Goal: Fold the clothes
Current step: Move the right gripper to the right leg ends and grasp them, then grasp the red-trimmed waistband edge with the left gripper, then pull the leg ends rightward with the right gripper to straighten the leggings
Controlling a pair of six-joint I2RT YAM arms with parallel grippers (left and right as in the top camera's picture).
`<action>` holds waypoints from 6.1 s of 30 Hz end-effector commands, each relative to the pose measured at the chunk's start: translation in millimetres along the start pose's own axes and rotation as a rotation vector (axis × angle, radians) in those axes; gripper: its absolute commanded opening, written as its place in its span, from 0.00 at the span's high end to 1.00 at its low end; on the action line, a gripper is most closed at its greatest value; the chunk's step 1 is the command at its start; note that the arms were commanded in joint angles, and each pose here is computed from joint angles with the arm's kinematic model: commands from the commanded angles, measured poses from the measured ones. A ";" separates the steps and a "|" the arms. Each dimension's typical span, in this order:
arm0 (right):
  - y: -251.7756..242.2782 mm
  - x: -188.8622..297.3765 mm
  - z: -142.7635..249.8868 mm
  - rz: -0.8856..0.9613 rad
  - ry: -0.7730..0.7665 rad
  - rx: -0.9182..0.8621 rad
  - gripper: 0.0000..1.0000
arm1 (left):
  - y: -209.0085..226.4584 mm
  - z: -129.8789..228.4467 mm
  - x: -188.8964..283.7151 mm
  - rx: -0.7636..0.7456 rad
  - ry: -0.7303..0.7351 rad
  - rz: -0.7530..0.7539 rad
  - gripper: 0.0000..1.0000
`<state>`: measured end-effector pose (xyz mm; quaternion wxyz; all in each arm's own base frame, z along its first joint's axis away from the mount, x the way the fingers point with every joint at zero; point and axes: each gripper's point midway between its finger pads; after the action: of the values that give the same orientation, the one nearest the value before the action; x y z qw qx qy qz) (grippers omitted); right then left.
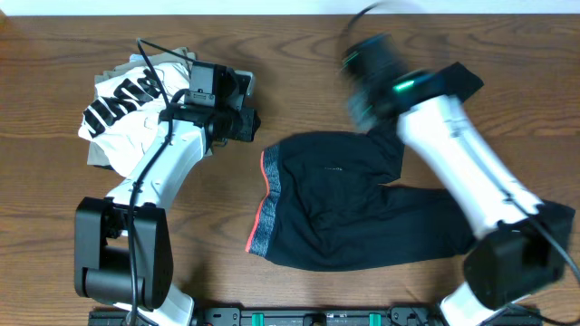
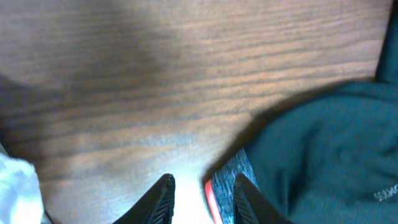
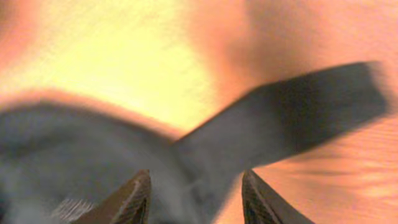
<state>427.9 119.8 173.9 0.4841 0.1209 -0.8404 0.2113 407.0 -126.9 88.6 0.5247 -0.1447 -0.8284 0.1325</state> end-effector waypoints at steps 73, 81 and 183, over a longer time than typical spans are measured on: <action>-239.5 -66.0 262.2 0.052 0.459 -0.822 0.50 | -7.3 13.2 0.7 0.028 0.062 0.008 0.62; -249.7 -98.3 287.7 0.124 0.520 -0.864 0.52 | -17.2 33.6 -1.0 0.024 0.136 0.023 0.63; -212.7 -145.8 288.2 -0.100 0.507 -0.860 0.99 | 17.4 -17.3 -55.0 0.396 -0.031 -0.063 0.94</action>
<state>369.2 -217.3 -4.1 0.6764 -0.1421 -0.7096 -0.1370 444.6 -129.3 36.3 0.5399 -0.0073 -0.7931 0.2818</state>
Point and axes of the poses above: each gripper's point midway between its finger pads, its own x axis back along the fingers, its own y axis along the line the jaws close on, z = x × y, and after that the axes turned 13 degrees about x, right-handed
